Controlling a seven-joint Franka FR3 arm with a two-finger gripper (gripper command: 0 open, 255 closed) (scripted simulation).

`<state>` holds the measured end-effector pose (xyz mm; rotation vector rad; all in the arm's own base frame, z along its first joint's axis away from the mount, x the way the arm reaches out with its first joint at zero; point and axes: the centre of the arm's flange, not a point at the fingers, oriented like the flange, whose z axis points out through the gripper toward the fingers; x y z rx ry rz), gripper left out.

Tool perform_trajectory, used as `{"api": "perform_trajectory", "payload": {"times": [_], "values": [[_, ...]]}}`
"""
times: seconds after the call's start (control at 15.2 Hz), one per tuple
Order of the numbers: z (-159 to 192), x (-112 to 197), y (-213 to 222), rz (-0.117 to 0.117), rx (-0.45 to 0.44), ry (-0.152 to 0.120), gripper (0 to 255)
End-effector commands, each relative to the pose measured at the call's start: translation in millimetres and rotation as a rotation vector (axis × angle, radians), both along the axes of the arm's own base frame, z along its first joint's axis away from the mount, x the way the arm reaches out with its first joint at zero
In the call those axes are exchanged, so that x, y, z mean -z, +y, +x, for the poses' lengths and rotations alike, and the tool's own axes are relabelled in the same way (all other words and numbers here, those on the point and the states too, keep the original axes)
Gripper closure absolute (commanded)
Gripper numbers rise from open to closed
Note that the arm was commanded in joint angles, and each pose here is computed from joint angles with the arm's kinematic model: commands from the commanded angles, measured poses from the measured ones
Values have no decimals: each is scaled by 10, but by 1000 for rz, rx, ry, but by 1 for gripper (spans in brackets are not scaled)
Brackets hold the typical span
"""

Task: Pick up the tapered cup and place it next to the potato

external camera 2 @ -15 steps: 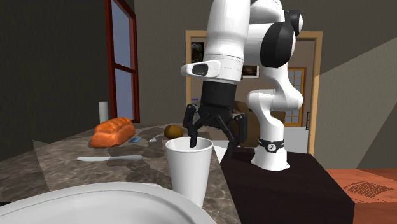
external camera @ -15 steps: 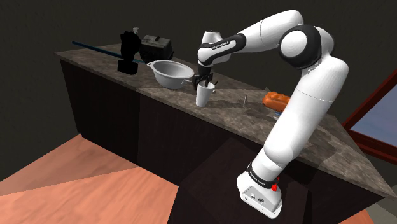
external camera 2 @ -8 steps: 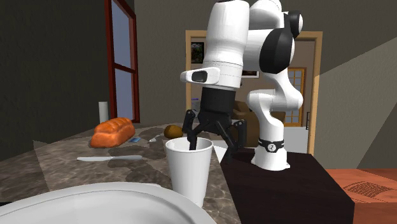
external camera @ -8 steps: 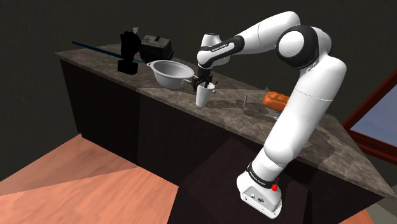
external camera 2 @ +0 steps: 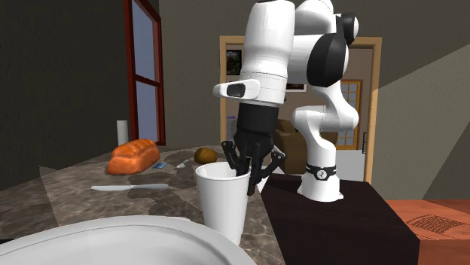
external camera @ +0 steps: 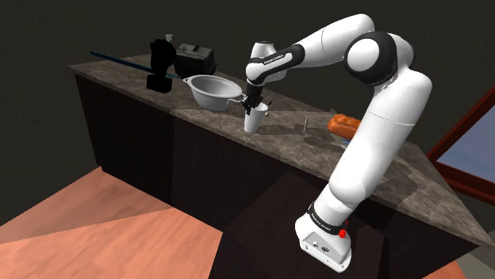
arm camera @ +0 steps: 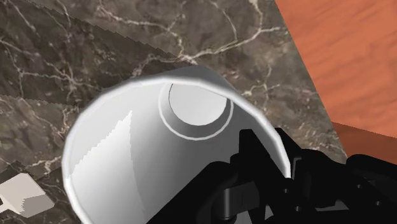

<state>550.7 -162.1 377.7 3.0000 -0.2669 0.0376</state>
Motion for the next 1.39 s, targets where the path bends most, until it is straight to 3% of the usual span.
{"api": "perform_trajectory", "payload": {"times": [0.0, 0.2, 1.32], "values": [[1, 3, 3, 0, -1, 0, 255], [0, 4, 4, 0, -1, 0, 255], [0, -893, 4, 0, -1, 0, 255]]}}
